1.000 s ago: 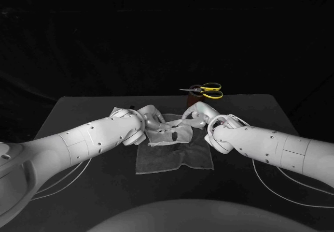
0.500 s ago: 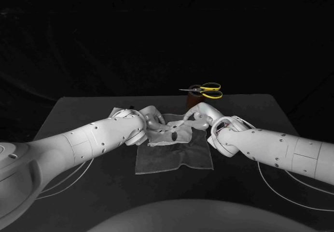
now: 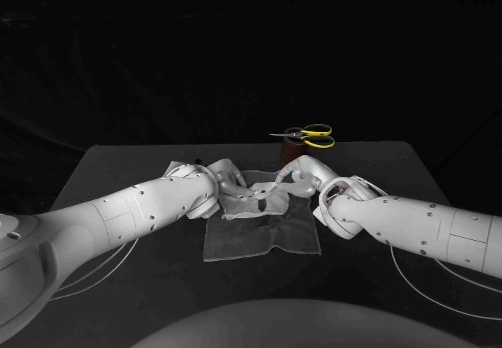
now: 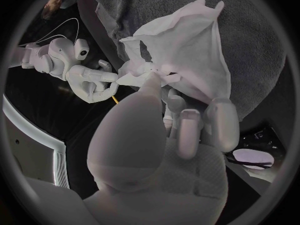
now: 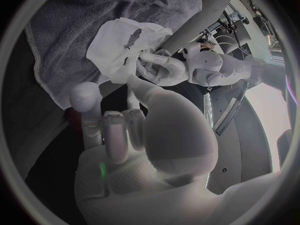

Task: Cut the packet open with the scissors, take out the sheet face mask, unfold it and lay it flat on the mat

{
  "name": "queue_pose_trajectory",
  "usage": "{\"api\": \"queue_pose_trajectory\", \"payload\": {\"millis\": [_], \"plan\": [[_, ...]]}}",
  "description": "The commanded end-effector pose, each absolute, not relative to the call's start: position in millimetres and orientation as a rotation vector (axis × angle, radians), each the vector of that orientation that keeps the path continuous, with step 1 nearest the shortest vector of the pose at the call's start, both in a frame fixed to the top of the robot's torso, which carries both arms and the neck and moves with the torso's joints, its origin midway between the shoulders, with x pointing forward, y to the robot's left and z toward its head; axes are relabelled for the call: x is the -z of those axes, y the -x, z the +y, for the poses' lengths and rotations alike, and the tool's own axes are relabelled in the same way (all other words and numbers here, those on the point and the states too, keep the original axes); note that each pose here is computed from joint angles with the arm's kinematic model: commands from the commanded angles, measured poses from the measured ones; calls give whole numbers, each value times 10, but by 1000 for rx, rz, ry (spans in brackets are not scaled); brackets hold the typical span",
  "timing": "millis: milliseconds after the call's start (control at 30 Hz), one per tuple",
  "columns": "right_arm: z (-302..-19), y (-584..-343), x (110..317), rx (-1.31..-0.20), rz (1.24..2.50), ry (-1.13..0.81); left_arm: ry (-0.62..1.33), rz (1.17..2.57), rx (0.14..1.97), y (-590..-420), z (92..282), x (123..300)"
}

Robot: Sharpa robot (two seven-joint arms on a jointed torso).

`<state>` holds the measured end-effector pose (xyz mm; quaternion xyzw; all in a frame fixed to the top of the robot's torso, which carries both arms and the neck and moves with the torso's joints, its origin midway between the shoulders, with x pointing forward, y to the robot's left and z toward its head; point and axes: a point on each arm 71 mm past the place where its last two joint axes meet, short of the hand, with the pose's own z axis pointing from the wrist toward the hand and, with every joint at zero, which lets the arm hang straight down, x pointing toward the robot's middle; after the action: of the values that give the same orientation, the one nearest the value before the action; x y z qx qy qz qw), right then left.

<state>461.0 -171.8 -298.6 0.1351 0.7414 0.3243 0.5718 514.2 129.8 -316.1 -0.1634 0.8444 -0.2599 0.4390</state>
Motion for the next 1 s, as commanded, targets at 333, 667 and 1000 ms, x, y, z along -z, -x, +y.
{"api": "queue_pose_trajectory", "payload": {"millis": [333,667,1000], "plan": [[-1697,-4588,2966,-765,1722,-306,345,2121,671,-5125,1227,3160],[-1691,-4569,2952,-772,1712,-308,333,2106,718,-5120,1166,3143],[-1684,-4564,2954,-774,1716,-308,363,2044,746,-5153,1194,3111]]}}
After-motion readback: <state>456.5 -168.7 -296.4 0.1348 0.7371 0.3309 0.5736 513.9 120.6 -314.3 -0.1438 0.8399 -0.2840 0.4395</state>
